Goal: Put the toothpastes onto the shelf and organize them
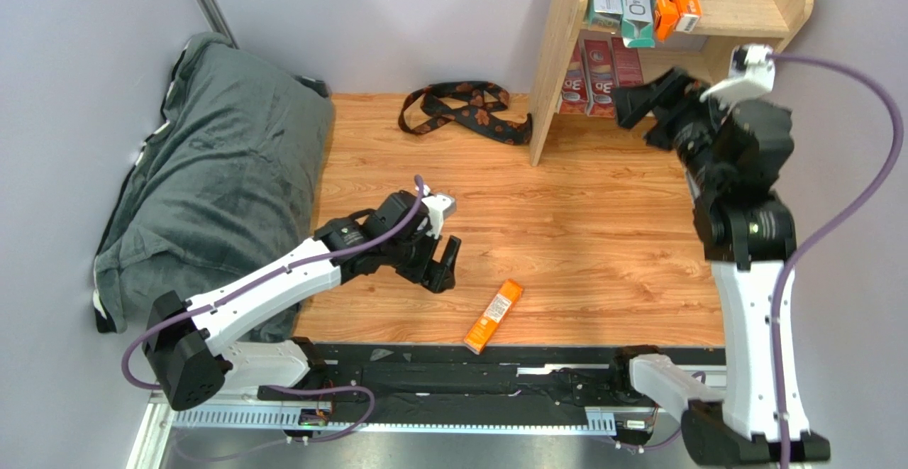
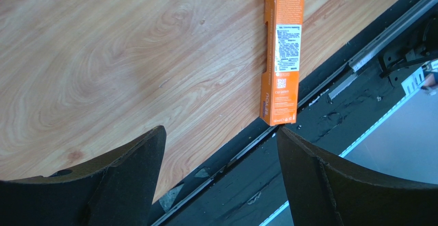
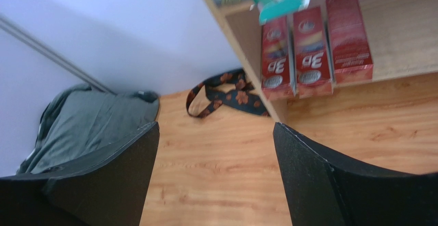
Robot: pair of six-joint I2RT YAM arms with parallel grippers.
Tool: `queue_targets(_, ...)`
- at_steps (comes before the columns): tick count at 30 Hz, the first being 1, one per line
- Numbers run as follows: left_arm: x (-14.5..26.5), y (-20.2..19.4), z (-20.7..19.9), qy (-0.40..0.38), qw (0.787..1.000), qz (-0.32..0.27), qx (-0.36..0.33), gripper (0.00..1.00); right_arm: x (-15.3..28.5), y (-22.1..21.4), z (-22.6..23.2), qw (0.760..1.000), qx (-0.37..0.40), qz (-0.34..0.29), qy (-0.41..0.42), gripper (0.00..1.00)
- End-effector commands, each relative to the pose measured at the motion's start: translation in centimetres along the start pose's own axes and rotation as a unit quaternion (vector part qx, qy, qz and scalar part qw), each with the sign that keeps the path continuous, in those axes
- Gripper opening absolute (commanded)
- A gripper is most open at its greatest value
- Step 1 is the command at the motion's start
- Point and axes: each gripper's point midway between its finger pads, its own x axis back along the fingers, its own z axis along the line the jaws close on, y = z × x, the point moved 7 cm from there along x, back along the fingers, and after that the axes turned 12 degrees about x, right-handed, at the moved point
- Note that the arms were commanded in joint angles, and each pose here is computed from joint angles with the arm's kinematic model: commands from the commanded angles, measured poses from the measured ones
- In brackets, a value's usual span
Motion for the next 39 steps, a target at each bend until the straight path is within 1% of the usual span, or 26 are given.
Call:
queue_targets(1,-0.5,0.4,-1.8,-0.006,1.0,-0.018,-0.01,0.88,3.6,-3.1,0.9,1.0,-0.001,0.005,0.007,0.86)
queue_targets(4,-1.3,-0.1,-2.6,-0.011,1.0,-0.009,-0.015,0.88,5.5,-5.7,1.4,0.999,-0.012,0.041,0.017,0.85)
queue_targets(7,-2.1,-0.5,-3.3,-0.006,1.0,-0.002,-0.021,0.89,7.6,-9.3,1.3,0.996,-0.03,0.077,0.031,0.85)
queue_targets(8,-2.7,-0.7,-3.4,-0.002,1.0,0.005,-0.022,0.89,8.4,-11.1,0.9,0.995,-0.033,0.092,0.03,0.85)
queue_targets(10,-3.5,-1.1,-3.8,0.001,0.999,0.018,-0.029,0.89,9.2,-13.6,0.2,0.991,-0.04,0.125,0.009,0.85)
queue_targets(11,-3.7,-1.1,-4.1,0.002,0.999,0.018,-0.033,0.89,9.3,-15.8,-0.3,0.988,-0.042,0.149,0.003,0.85)
queue_targets(14,-4.2,-1.3,-4.5,0.008,0.999,0.024,-0.042,0.89,10.4,-18.1,-1.1,0.985,-0.055,0.165,-0.005,0.85)
queue_targets(15,-4.3,-1.3,-4.5,0.008,0.999,0.026,-0.043,0.89,10.8,-19.4,-1.6,0.982,-0.055,0.181,-0.012,0.85)
queue_targets(18,-4.6,-1.6,-4.7,0.007,0.998,0.034,-0.046,0.89,11.4,-21.5,-2.4,0.976,-0.061,0.207,-0.029,0.85)
queue_targets(20,-5.0,-2.2,-5.1,0.006,0.998,0.041,-0.047,0.89,11.9,-21.9,-2.5,0.976,-0.067,0.205,-0.028,0.85)
queue_targets(26,-7.0,-3.3,-6.6,0.003,0.998,0.05,-0.05,0.89,12.3,-23.5,-2.8,0.97,-0.075,0.227,-0.03,0.85)
queue_targets(30,-8.5,-3.6,-8.4,-0.005,0.996,0.058,-0.063,0.89,12.3,-23.8,-2.7,0.969,-0.084,0.233,-0.025,0.85)
queue_targets(31,-9.3,-4.0,-8.6,0.0,0.995,0.068,-0.07,0.89,12.3,-23.8,-2.7,0.968,-0.086,0.233,-0.026,0.84)
queue_targets(33,-9.8,-3.4,-9.4,0.005,0.995,0.056,-0.079,0.89,12.4,-23.8,-2.2,0.967,-0.095,0.238,-0.008,0.84)
queue_targets(39,-12.7,-3.0,-10.0,0.034,0.992,0.065,-0.1,0.89,12.7,-23.9,-2.2,0.966,-0.098,0.238,-0.006,0.84)
